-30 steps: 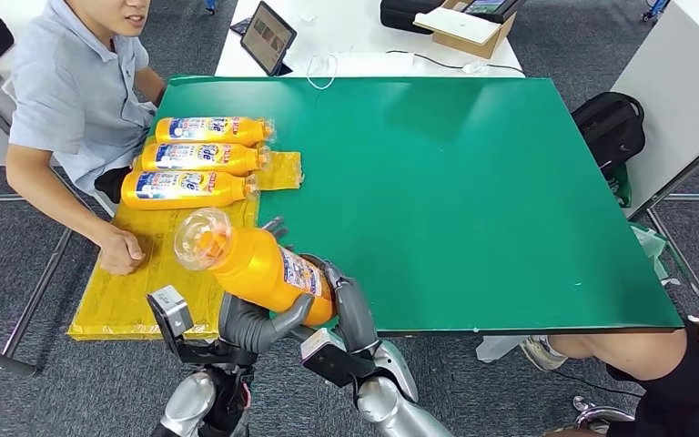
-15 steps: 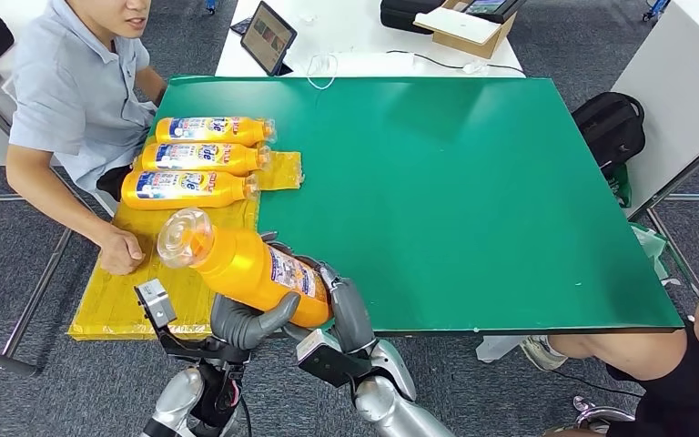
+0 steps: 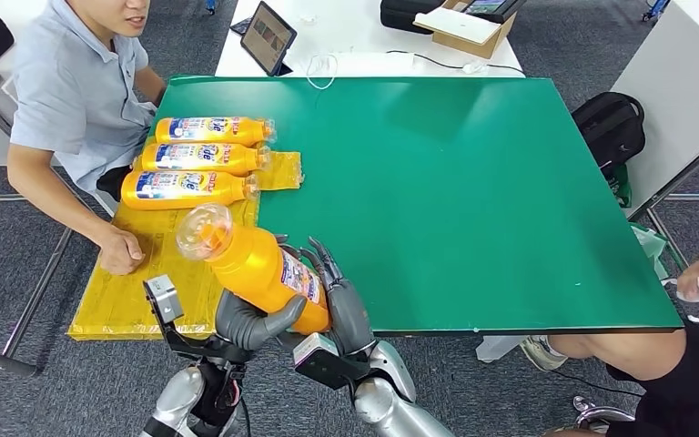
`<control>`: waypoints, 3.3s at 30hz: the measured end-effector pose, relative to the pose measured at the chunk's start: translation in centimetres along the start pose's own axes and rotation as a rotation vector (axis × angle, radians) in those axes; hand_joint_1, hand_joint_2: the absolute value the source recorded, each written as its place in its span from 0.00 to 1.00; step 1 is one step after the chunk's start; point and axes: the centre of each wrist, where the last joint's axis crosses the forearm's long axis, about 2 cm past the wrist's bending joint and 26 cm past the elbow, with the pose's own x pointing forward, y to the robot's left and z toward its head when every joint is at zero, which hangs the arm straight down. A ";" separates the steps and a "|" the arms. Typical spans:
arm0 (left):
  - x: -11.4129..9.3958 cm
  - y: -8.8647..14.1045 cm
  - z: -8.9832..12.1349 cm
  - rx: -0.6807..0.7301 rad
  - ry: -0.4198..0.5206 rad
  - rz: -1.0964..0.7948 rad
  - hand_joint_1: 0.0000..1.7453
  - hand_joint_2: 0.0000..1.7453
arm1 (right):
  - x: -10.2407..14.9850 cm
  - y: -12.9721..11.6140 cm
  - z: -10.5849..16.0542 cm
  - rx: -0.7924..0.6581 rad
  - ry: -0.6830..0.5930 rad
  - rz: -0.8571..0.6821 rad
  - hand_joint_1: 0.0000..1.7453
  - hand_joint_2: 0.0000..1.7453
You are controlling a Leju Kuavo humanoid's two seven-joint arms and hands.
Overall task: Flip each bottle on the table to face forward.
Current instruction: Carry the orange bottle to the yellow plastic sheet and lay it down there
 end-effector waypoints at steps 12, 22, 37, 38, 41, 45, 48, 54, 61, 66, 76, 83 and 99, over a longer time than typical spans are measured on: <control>1.7 5.1 -2.9 0.270 -0.106 -0.515 1.00 1.00 | 0.7 -1.8 0.1 -0.197 -0.060 0.172 0.00 0.00; 3.6 8.7 -5.4 0.352 -0.163 -1.022 1.00 1.00 | 1.7 -5.3 -0.5 -0.375 -0.092 0.230 0.00 0.00; 3.7 12.4 -12.5 0.096 0.050 -1.659 1.00 1.00 | 4.1 -5.1 -1.9 -0.454 -0.145 0.082 0.00 0.00; 3.5 12.6 -12.5 0.072 0.092 -1.693 1.00 1.00 | 4.2 -4.9 -1.9 -0.447 -0.149 0.074 0.00 0.00; 2.8 13.6 -12.2 0.003 0.243 -1.746 1.00 1.00 | 4.5 -4.4 -1.7 -0.433 -0.149 0.046 0.00 0.00; 1.7 14.8 -10.7 -0.126 0.455 -1.764 1.00 1.00 | 4.6 -4.0 -1.0 -0.414 -0.141 0.024 0.00 0.00; 0.8 15.4 -9.5 -0.230 0.622 -1.736 1.00 1.00 | 4.5 -3.8 -0.4 -0.400 -0.133 0.013 0.00 0.00; 0.6 16.2 -9.0 -0.314 0.803 -1.718 1.00 1.00 | 4.1 -4.1 0.0 -0.380 -0.125 0.004 0.00 0.00; 0.8 16.6 -8.9 -0.333 0.854 -1.654 0.16 1.00 | 3.9 -4.3 0.1 -0.369 -0.121 -0.001 0.00 0.00; 0.8 16.7 -8.9 -0.331 0.850 -1.628 0.01 1.00 | 3.8 -4.3 0.1 -0.368 -0.117 -0.001 0.00 0.00; 0.8 17.4 -8.1 -0.276 0.695 -1.222 0.00 1.00 | 3.3 -4.4 -0.2 -0.367 -0.104 -0.005 0.00 0.00; -0.6 16.4 -6.6 -0.201 0.507 -1.020 0.00 1.00 | 3.2 -4.2 0.1 -0.359 -0.098 -0.005 0.00 0.00; 0.3 11.0 -8.5 0.097 0.013 -0.723 0.00 1.00 | 4.5 -4.2 -0.3 -0.419 -0.131 0.025 0.00 1.00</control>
